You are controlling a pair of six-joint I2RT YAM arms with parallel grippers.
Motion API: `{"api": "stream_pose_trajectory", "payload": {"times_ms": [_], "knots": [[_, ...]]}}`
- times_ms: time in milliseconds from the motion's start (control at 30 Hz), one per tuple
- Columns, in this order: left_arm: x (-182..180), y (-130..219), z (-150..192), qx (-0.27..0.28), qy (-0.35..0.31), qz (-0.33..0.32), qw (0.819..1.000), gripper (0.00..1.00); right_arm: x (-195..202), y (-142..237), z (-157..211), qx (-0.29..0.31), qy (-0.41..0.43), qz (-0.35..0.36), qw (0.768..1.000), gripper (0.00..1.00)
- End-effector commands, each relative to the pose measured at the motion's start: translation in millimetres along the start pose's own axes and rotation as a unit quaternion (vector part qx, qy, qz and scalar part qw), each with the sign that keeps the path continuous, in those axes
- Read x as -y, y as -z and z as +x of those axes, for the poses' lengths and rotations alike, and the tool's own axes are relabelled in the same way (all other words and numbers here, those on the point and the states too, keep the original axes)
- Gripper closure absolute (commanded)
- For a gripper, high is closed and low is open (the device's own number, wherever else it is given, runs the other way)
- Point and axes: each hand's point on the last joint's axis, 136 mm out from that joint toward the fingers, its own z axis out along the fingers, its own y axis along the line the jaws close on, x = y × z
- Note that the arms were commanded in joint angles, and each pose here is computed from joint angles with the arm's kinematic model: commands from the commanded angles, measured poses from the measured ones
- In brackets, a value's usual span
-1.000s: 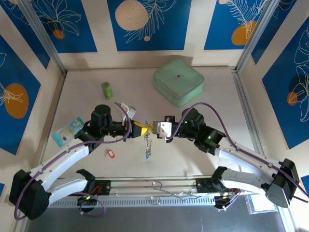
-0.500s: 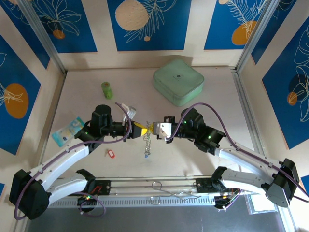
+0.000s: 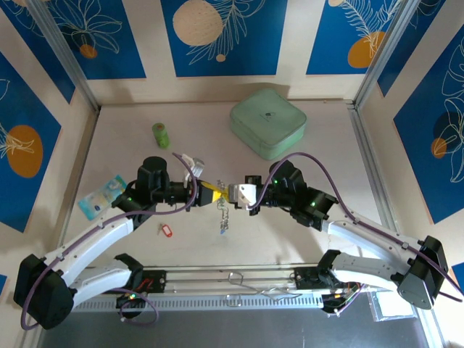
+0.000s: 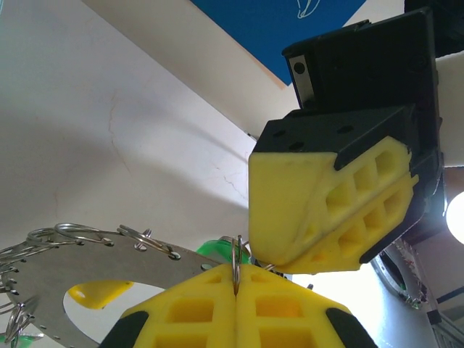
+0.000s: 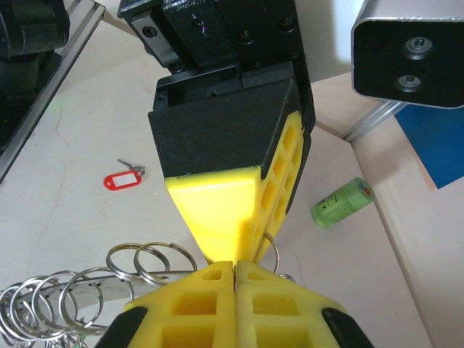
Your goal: Put the keys on the keyring
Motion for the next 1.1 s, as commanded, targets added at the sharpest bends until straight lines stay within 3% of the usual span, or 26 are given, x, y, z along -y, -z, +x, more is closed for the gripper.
{"api": "stream_pose_trajectory", "payload": {"times_ms": [0,67,133,233,333,600,800,933,1067], "knots": [[14,6,-25,0.035,-0.055,0.001,0.998,1.00,-7,0,-11,0.017,-0.013,-0.026,0.999,1.00],[16,8,-26,0.046,-0.073,0.002,0.996,1.00,-10,0,-9,0.015,-0.016,-0.031,0.999,1.00],[20,12,-29,0.065,-0.106,0.003,0.992,1.00,-13,1,-7,0.012,-0.023,-0.040,0.999,0.81],[22,17,-30,0.091,-0.172,-0.009,0.981,1.00,-17,6,-9,0.019,-0.036,-0.045,0.998,0.68],[18,21,-29,0.105,-0.238,-0.037,0.965,1.00,-10,18,-10,0.029,-0.069,-0.034,0.997,0.65],[25,17,-10,0.110,-0.406,-0.006,0.907,1.00,4,45,-9,0.053,-0.168,-0.021,0.984,0.69],[14,16,-22,0.113,-0.368,-0.043,0.922,1.00,1,31,-12,0.028,-0.132,0.013,0.991,0.70],[-5,17,-28,0.104,-0.287,-0.090,0.948,1.00,14,20,-6,-0.002,-0.116,0.068,0.991,0.68],[-12,17,-30,0.102,-0.228,-0.104,0.963,1.00,28,13,1,-0.025,-0.112,0.098,0.989,0.68]]}}
